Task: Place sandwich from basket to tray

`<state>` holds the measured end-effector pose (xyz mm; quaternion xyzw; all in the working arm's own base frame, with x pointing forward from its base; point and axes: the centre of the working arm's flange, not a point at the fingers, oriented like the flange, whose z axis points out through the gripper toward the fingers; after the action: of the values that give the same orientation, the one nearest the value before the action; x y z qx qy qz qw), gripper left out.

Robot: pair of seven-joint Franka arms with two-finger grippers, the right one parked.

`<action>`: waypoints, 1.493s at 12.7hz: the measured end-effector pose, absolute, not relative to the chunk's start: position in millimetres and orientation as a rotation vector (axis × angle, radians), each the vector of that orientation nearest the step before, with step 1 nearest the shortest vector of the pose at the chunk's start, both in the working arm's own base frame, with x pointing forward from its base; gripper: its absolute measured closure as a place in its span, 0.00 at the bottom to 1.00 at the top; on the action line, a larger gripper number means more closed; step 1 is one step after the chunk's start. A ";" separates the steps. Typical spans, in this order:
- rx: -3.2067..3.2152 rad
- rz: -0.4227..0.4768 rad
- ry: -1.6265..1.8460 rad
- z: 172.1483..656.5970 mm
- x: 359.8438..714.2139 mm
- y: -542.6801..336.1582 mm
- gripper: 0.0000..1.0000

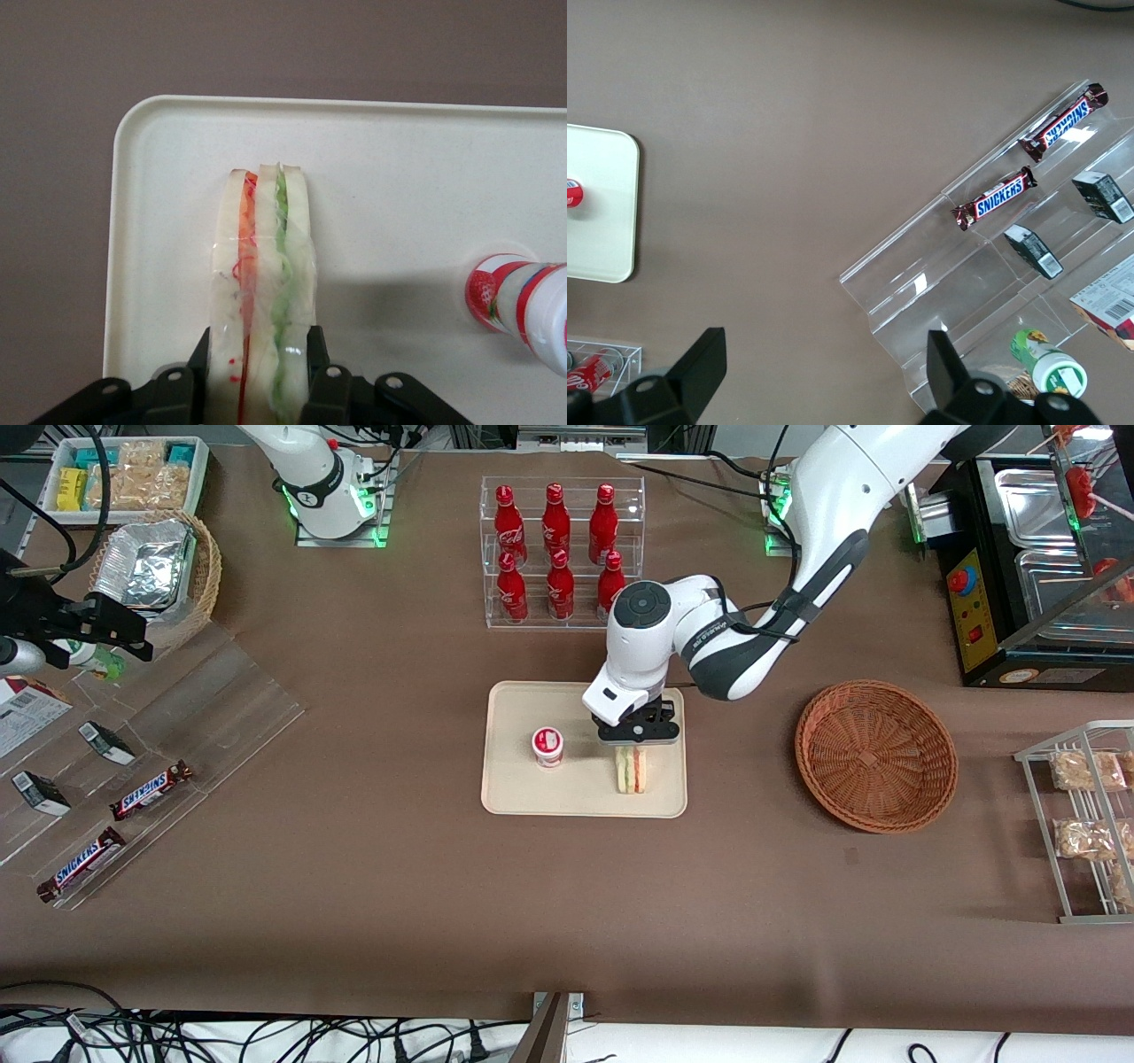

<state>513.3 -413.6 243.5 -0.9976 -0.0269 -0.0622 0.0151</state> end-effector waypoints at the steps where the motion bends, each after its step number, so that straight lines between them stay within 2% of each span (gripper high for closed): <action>1: -3.100 -0.204 -0.074 243.1 513.4 -413.5 0.56; 2: -3.096 -0.213 -0.070 242.6 513.5 -413.4 0.48; 6: -3.095 -0.219 -0.077 242.6 514.4 -413.6 0.07; 7: -3.098 -0.225 -0.087 244.7 515.7 -414.4 0.00; 9: -3.097 -0.215 -0.148 255.9 522.8 -414.9 0.00; 12: -3.045 -0.154 -0.276 304.5 543.0 -416.8 0.00; 16: -3.044 -0.200 -0.346 362.7 562.6 -413.4 0.00; 19: -3.039 -0.171 -0.420 388.7 581.6 -381.2 0.00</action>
<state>581.6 -381.2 388.7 -0.9884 -0.1367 -0.0557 0.0346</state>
